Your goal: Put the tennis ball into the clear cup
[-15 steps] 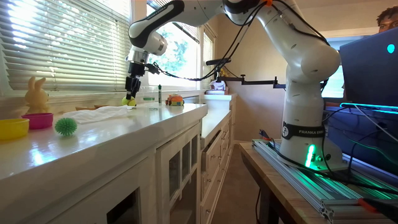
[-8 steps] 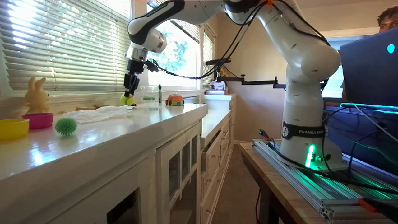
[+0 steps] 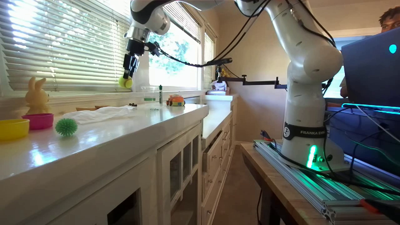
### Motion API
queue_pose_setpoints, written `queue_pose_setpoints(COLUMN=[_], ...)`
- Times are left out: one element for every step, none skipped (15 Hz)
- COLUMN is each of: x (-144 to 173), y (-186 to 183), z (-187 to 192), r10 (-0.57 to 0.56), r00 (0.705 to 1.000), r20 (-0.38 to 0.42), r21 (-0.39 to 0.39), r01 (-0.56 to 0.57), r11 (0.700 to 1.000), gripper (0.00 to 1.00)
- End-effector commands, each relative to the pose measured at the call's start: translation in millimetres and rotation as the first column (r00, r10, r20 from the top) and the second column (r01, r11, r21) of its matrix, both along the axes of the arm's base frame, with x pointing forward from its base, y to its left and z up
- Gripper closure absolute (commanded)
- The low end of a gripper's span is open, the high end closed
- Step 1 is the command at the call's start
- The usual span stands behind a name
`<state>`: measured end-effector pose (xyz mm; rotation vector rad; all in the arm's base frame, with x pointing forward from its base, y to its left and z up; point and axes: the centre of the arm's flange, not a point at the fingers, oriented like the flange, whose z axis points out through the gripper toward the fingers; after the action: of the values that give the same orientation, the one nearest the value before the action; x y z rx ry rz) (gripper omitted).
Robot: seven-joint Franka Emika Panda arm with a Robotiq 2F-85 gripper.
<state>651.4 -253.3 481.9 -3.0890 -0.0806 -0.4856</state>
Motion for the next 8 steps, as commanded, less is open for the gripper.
queue_pose_setpoints(x=[-40.9, -49.2, -58.7, -67.6, -76.6, -82.8, -91.2, -96.7], y=[-0.8, -8.4, -16.2, -25.7, -34.4, -44.1, -52.4, -60.8], z=[50.7, 61.2, 70.0, 77.3, 85.0, 88.0, 92.7, 92.7], r10=[-0.028, -0.044, -0.061, -0.086, -0.111, -0.13, -0.155, -0.172], r00=[0.999, 0.999, 0.998, 0.996, 0.993, 0.99, 0.987, 0.984], r20=[0.016, 0.023, 0.029, 0.039, 0.041, 0.044, 0.045, 0.045], r21=[-0.049, -0.056, -0.063, -0.074, -0.079, -0.078, -0.079, -0.078], r01=[0.028, 0.045, 0.063, 0.089, 0.114, 0.134, 0.158, 0.175], r11=[0.998, 0.997, 0.996, 0.993, 0.99, 0.988, 0.984, 0.981], gripper=[0.69, 0.69, 0.69, 0.69, 0.69, 0.69, 0.69, 0.69])
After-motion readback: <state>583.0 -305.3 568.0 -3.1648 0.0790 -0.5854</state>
